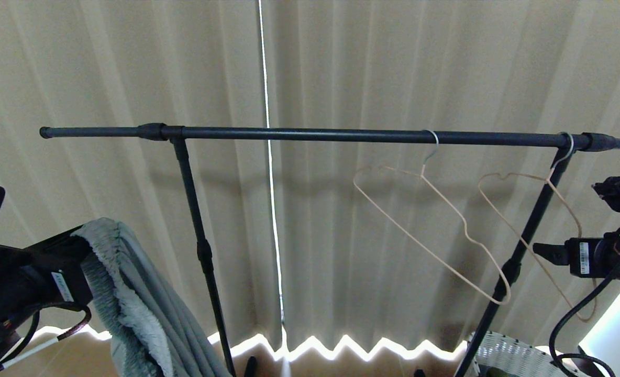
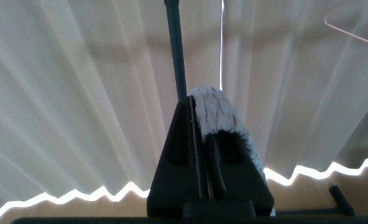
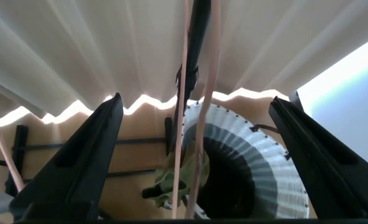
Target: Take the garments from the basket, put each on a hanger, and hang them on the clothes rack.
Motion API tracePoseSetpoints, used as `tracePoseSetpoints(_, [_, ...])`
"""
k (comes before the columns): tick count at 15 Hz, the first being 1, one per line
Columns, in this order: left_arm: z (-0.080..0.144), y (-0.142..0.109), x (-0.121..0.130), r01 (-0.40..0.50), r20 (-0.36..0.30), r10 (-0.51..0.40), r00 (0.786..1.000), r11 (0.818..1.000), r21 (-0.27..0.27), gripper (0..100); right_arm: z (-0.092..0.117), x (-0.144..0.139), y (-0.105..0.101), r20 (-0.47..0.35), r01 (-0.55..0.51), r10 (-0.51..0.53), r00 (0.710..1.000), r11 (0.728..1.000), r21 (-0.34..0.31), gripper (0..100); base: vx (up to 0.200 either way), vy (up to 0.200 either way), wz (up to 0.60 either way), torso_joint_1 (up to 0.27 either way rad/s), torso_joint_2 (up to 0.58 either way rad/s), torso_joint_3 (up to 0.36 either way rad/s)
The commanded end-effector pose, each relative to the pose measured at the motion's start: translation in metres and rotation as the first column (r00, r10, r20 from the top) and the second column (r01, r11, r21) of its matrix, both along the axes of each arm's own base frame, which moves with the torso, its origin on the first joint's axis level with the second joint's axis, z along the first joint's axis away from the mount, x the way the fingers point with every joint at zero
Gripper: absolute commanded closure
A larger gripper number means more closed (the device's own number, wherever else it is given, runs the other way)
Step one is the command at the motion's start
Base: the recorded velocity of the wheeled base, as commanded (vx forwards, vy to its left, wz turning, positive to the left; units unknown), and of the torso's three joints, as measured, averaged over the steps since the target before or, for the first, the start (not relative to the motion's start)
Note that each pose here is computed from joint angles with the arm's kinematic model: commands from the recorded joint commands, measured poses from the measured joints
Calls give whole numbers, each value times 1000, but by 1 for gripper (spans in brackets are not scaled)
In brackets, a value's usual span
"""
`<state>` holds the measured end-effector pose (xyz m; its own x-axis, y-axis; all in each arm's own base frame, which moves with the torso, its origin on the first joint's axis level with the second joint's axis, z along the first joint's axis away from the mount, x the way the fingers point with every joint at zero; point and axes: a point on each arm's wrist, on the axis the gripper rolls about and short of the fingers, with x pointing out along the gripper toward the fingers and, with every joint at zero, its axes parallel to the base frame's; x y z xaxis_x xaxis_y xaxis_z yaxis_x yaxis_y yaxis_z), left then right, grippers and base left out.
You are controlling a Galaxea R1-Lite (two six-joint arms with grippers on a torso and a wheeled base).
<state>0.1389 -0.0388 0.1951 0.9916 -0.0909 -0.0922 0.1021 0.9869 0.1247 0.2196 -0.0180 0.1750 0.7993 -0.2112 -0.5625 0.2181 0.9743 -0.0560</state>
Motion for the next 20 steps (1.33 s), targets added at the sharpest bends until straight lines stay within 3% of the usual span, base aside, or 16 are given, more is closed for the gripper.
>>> tracePoseSetpoints(1, [0, 0, 0, 0, 1, 0, 1000, 1000, 0, 100, -1, 4, 0, -5, 4, -4, 1000, 1000, 5, 0, 0, 0, 0, 0, 0, 0])
tracePoseSetpoints(4, [0, 0, 0, 0, 1, 0, 1000, 1000, 0, 100, 20, 13, -2, 69, 8, -8, 998, 1000, 0, 0, 0, 0, 0, 0, 0, 0])
tracePoseSetpoints(5, [0, 0, 0, 0, 1, 0, 1000, 1000, 0, 100, 25, 13, -2, 58, 10, -10, 998, 1000, 0, 0, 0, 0, 0, 0, 0, 0])
tracePoseSetpoints(14, [2, 1, -2, 0, 11, 0, 1000, 1000, -3, 100, 9, 19, -7, -22, 30, -30, 999, 999, 11, 0, 0, 0, 0, 0, 0, 0])
tracePoseSetpoints(20, [2, 1, -2, -3, 13, 3, 1000, 1000, -4, 100, 8, 21, -7, -22, 30, -30, 999, 1000, 10, 0, 0, 0, 0, 0, 0, 0])
